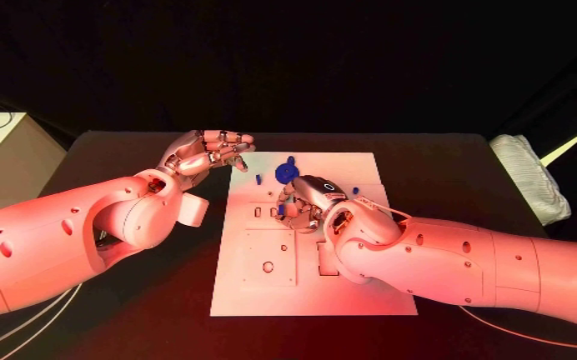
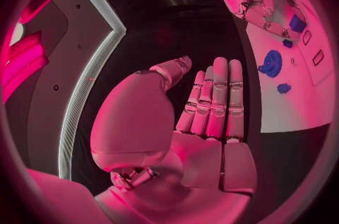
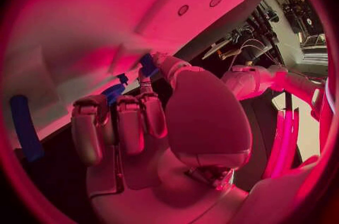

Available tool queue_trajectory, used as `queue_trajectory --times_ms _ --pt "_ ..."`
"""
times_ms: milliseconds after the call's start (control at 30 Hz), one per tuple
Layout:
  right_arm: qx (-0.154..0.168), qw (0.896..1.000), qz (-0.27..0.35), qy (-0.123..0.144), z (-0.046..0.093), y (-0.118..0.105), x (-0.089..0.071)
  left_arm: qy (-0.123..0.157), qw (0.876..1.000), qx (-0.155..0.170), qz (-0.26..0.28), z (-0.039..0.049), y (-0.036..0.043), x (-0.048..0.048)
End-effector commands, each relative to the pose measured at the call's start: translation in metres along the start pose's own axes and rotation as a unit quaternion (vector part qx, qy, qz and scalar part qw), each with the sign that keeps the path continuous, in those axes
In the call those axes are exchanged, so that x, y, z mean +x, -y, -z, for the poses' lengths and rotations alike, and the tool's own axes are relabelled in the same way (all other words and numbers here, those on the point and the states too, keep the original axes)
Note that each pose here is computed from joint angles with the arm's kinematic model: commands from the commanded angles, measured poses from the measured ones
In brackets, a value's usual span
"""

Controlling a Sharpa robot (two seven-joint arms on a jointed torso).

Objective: Assemble the parts on the task board

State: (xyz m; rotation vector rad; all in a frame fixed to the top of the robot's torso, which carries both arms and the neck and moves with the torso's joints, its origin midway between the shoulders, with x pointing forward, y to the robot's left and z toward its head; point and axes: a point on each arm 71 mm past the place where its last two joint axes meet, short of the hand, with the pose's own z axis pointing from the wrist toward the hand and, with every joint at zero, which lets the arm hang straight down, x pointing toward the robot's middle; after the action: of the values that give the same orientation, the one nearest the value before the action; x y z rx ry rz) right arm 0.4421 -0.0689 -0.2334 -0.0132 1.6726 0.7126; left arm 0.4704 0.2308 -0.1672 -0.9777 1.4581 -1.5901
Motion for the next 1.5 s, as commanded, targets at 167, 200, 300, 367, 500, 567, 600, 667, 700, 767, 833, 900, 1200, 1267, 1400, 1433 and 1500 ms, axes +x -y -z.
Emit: queue_trajectory --times_ms 167,200,300,367,500,567,600,667,700,767,833,900,1200,1267,1400,1433,1500 --pt "-0.01 1.0 0.003 -0.006 0.001 -0.001 0.002 -0.006 1.0 0.002 0.001 -0.0001 0.0009 0.0015" --pt "-0.01 1.0 0.003 -0.006 0.001 0.0 0.002 -0.006 1.0 0.002 0.001 -0.0001 0.0009 0.0014" --pt "-0.011 1.0 0.001 -0.006 0.001 0.0 0.002 -0.006 1.0 0.002 0.0 0.0 0.0008 0.0011" --pt "-0.012 1.0 0.0 -0.006 0.001 0.0 0.002 -0.006 1.0 0.002 0.0 0.0 0.0008 0.001" --pt "-0.014 1.0 -0.001 -0.006 0.001 -0.001 0.002 -0.006 1.0 0.002 0.0 0.0 0.0007 0.0009" --pt "-0.016 1.0 -0.003 -0.004 0.001 -0.001 0.001 -0.006 1.0 0.002 0.0 0.0 0.0007 0.0008" --pt "-0.017 1.0 -0.005 -0.002 0.001 -0.001 0.001 -0.006 1.0 0.002 0.0 0.0 0.0007 0.0008" --pt "-0.019 1.0 -0.007 0.001 0.001 -0.001 0.001 -0.006 1.0 0.001 0.0 0.0 0.0006 0.0007" --pt "-0.02 1.0 -0.008 0.002 0.001 -0.002 0.0 -0.006 1.0 0.001 0.0 0.0 0.0006 0.0007" --pt "-0.022 1.0 -0.009 0.003 0.001 -0.002 0.0 -0.006 1.0 0.001 0.0 0.0001 0.0006 0.0004" --pt "-0.024 1.0 -0.011 0.005 0.002 -0.003 0.0 -0.006 1.0 0.001 0.0 0.0001 0.0006 0.0001" --pt "-0.027 0.999 -0.014 0.009 0.003 -0.003 -0.001 -0.005 1.0 0.001 -0.001 0.0 0.0004 -0.0004" --pt "-0.038 0.996 -0.078 0.023 0.01 0.005 -0.022 -0.025 0.998 -0.037 -0.043 0.0002 -0.0055 0.0" --pt "-0.037 0.994 -0.101 0.021 0.01 0.011 -0.032 -0.033 0.996 -0.055 -0.061 0.0 -0.0082 0.0006" --pt "-0.024 0.99 -0.134 0.026 0.011 0.024 -0.058 -0.056 0.987 -0.103 -0.108 -0.0005 -0.0159 0.0026" --pt "-0.023 0.99 -0.135 0.026 0.011 0.024 -0.06 -0.058 0.986 -0.106 -0.111 -0.0005 -0.0163 0.0027" --pt "-0.017 0.989 -0.147 0.03 0.012 0.03 -0.073 -0.076 0.978 -0.133 -0.143 -0.0008 -0.0201 0.0041"
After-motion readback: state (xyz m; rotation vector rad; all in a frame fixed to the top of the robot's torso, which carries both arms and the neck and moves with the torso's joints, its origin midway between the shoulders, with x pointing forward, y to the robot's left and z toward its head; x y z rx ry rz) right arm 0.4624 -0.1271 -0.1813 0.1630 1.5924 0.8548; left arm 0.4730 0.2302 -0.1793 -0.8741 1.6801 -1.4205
